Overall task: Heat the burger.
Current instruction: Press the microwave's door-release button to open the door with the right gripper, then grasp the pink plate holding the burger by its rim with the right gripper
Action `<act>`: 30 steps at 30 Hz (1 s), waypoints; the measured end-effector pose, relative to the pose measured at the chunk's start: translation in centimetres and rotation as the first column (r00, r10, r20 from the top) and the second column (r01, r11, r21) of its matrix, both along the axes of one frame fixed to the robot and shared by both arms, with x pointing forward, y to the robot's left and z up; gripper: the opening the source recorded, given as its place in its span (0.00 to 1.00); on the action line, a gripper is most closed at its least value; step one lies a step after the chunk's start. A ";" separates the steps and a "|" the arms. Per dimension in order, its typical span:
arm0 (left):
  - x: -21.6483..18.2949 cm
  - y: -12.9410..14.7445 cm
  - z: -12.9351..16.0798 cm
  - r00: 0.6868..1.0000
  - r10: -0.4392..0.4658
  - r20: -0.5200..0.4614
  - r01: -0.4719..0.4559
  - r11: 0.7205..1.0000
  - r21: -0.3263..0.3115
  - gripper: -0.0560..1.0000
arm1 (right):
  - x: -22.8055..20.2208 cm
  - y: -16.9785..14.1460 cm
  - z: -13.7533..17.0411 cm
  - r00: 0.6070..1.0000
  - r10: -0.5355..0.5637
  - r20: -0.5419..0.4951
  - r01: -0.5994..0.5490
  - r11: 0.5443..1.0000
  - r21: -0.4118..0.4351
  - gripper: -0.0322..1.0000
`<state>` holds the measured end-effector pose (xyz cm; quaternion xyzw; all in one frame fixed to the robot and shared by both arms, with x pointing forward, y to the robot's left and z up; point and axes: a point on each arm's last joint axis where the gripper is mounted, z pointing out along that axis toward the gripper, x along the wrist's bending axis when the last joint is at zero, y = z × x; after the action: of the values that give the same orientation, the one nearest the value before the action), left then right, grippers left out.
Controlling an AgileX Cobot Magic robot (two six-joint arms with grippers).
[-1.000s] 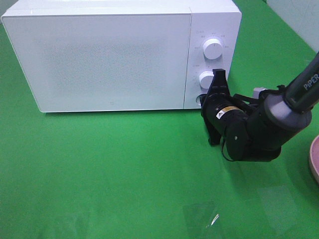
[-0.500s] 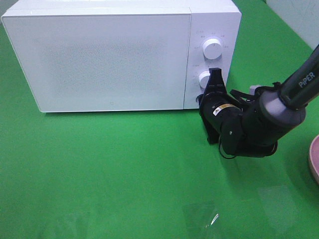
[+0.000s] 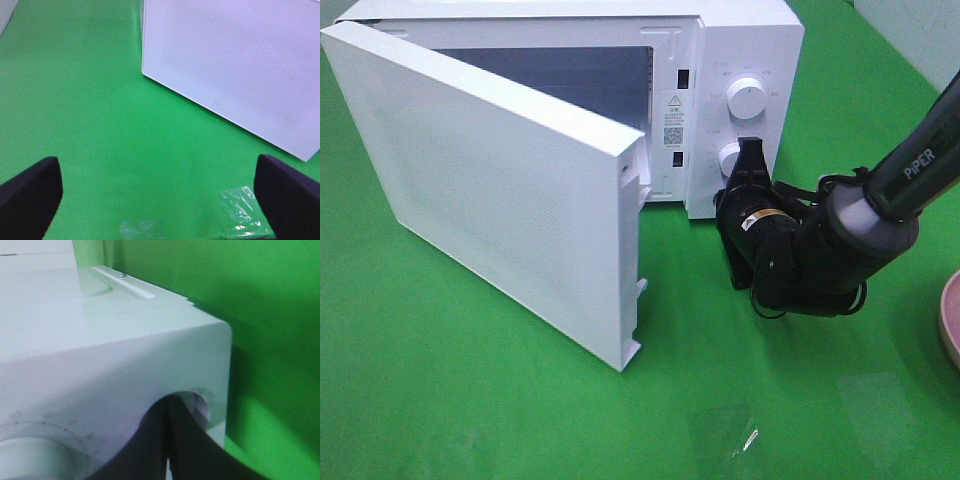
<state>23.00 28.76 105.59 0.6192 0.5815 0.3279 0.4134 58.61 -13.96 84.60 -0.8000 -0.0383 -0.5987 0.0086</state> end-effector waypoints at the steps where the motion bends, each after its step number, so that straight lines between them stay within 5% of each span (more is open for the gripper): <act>1: 0.0 0.0 0.0 1.000 0.000 0.000 0.000 1.000 0.000 0.98 | 0.0 0.0 0.0 1.000 0.000 0.000 0.000 1.000 0.000 0.03; 23: 0.0 0.0 0.0 1.000 0.000 0.000 0.000 1.000 0.000 0.98 | -1.6 0.1 0.4 0.999 0.038 0.036 -0.039 0.999 0.007 0.03; 30: 0.0 0.0 0.0 1.000 0.000 0.000 0.000 1.000 0.000 0.98 | -2.3 0.6 2.2 0.988 0.150 0.048 -0.150 0.989 -0.005 0.03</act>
<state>23.00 28.76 105.59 0.6192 0.5815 0.3279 0.4134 56.33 -13.33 86.81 -0.7801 -0.0987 -0.6156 0.0523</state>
